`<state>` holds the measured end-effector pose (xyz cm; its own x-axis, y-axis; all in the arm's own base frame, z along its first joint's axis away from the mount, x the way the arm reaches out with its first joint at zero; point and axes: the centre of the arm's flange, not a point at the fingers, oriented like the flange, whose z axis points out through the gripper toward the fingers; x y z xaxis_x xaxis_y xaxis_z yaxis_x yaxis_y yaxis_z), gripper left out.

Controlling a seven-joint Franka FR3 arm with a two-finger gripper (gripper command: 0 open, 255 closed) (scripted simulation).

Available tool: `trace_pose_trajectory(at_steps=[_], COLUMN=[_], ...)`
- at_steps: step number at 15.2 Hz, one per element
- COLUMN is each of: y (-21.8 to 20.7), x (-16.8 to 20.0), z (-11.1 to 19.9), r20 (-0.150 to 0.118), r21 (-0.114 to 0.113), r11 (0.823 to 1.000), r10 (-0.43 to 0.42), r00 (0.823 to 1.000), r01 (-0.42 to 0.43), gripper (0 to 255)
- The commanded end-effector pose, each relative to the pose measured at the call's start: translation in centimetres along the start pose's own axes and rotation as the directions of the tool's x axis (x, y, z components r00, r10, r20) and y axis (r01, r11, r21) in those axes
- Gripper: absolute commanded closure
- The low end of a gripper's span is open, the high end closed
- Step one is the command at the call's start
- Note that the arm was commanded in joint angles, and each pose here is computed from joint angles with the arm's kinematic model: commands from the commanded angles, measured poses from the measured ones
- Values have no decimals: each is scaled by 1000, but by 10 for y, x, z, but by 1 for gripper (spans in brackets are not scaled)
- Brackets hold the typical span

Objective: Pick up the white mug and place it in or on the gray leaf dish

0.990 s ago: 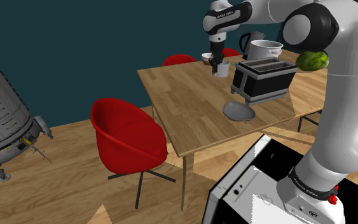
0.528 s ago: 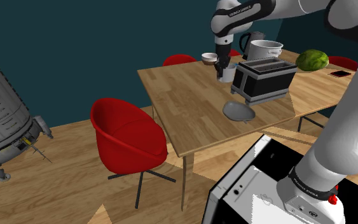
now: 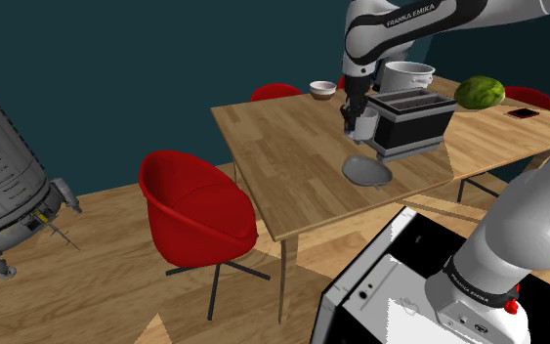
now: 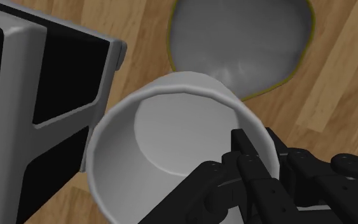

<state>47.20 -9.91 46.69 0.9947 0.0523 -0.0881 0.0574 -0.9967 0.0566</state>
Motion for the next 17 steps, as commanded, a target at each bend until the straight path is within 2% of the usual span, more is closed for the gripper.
trace_pose_trajectory(at_steps=[1, 6, 17], y=[-15, -53, -57], x=[-21, -74, -71], z=[2, 2, 54], r20=[0, 0, 0], r21=[0, 0, 0], r11=[1000, 1000, 1000], r10=[1, 0, 1], r00=[1000, 1000, 1000], r01=[-1, 0, -1], gripper=[255, 255, 255])
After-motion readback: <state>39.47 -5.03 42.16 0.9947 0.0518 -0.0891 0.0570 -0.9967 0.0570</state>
